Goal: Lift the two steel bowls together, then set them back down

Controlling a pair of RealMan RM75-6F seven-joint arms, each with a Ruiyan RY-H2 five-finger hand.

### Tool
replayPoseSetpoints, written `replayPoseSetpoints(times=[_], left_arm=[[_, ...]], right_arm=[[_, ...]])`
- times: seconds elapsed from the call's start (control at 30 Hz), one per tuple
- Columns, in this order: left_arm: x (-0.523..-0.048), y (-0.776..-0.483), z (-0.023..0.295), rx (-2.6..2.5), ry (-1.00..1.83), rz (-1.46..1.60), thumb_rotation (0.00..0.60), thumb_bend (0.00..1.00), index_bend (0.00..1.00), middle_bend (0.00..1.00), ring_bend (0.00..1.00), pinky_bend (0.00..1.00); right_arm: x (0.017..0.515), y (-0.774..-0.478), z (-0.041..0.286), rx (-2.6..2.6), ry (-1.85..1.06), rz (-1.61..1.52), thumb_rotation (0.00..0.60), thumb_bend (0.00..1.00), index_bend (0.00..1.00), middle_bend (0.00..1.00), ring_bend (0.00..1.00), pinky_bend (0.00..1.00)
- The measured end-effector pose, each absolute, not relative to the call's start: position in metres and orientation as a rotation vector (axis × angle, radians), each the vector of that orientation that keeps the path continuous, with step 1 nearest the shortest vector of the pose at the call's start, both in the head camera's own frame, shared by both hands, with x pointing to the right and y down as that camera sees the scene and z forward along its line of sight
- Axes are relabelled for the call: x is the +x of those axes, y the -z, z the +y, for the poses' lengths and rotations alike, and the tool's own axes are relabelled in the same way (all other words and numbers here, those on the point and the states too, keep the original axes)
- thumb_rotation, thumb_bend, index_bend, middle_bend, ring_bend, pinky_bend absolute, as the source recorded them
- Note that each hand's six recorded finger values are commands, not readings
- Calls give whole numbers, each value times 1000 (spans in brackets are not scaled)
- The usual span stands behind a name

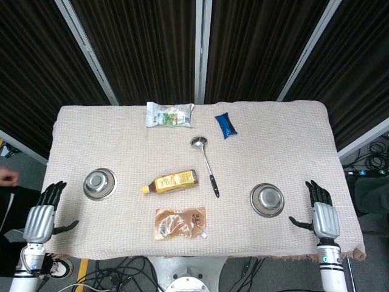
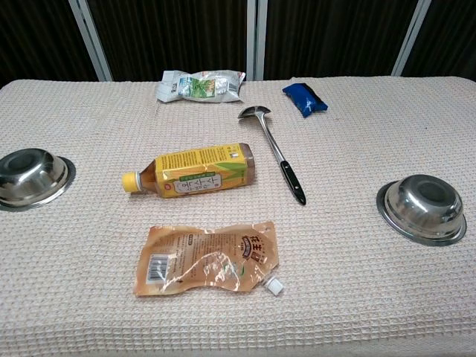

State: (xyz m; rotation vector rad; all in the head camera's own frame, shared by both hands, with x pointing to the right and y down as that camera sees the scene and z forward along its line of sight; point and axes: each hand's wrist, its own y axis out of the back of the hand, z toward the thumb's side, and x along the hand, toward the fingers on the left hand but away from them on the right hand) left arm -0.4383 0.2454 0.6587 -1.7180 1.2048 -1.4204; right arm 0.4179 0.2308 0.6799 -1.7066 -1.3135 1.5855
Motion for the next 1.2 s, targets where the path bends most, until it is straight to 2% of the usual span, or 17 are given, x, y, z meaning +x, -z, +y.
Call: replayPoseSetpoints(times=[0.2,0.4,0.63,0.87,1.2], left_arm=[[-438,-659,230,-1721,1403,1164,600,0,39,58,0,137],[-441,-667,198,-1767,1414,1115,600,0,45,64,0,136],[-434,-692,165,-1909,1530,888,600,0,46,60,0,134],[-410,-715,133,-1996,1602,641,600,0,58,60,0,134],[-398,-734,123,-2007,1624,520,600,0,121,60,0,137]], right_arm=[[418,-682,223,-1716,-1614,-1263,600,0,0,0,0,0],[409,-684,204,-1751,-1685,-1159,600,0,0,0,0,0],[379,-690,178,-1834,-1755,-978,600,0,0,0,0,0],[346,-701,166,-1934,-1789,-803,600,7,0,0,0,0],[327,-716,170,-1962,-1817,-734,600,16,0,0,0,0]])
